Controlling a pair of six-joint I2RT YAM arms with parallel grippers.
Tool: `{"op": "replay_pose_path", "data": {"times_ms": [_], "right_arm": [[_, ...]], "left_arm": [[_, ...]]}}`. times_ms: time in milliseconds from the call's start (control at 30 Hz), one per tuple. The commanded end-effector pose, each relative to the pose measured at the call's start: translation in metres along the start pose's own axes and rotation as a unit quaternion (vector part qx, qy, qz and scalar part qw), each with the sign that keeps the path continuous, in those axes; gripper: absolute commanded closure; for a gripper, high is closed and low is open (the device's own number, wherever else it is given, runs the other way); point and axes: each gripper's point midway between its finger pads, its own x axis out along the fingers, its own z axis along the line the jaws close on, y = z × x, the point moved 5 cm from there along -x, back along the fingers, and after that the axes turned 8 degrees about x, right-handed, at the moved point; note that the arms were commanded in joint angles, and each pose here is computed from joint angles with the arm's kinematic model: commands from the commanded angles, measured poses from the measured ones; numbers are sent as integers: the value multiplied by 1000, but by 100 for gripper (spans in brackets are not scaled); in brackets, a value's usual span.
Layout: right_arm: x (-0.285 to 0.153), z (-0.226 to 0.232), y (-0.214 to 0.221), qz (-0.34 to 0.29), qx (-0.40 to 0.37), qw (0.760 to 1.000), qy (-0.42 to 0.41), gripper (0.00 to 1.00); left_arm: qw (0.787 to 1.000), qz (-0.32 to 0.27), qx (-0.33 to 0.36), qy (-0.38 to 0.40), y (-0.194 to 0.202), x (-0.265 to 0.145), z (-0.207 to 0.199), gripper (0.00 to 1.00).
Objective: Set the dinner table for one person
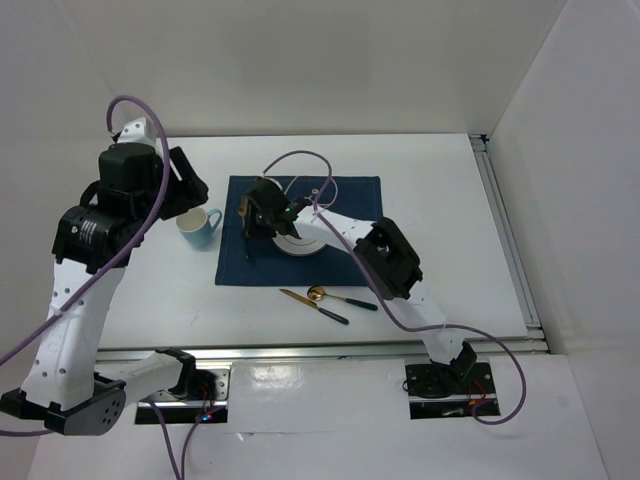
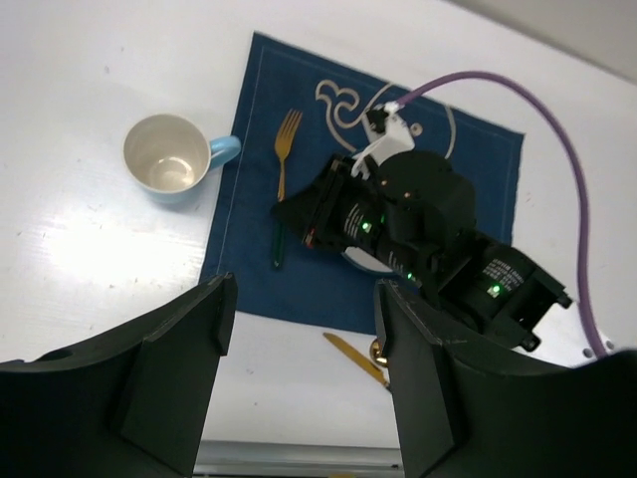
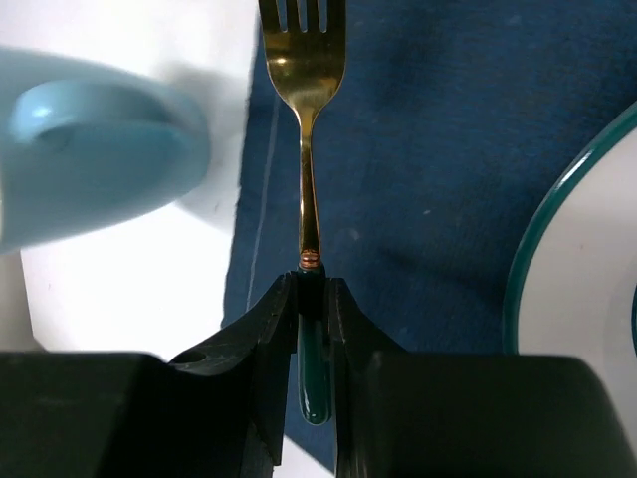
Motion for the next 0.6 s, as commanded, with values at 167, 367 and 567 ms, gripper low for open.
{"op": "replay_pose_path", "data": {"times_ms": [167,367,567], "right_arm": [[10,11,-22,-58,47,997,-10,74],[9,12,-21,-57,47,997,-17,51],[-19,27,-29,-67,36,996,-47,49]], "left_arm": [[999,27,20,-38,15,19,10,26],[998,31,21,-40,16,19,11,26],[997,37,35,-64,19,27,16,24]]}}
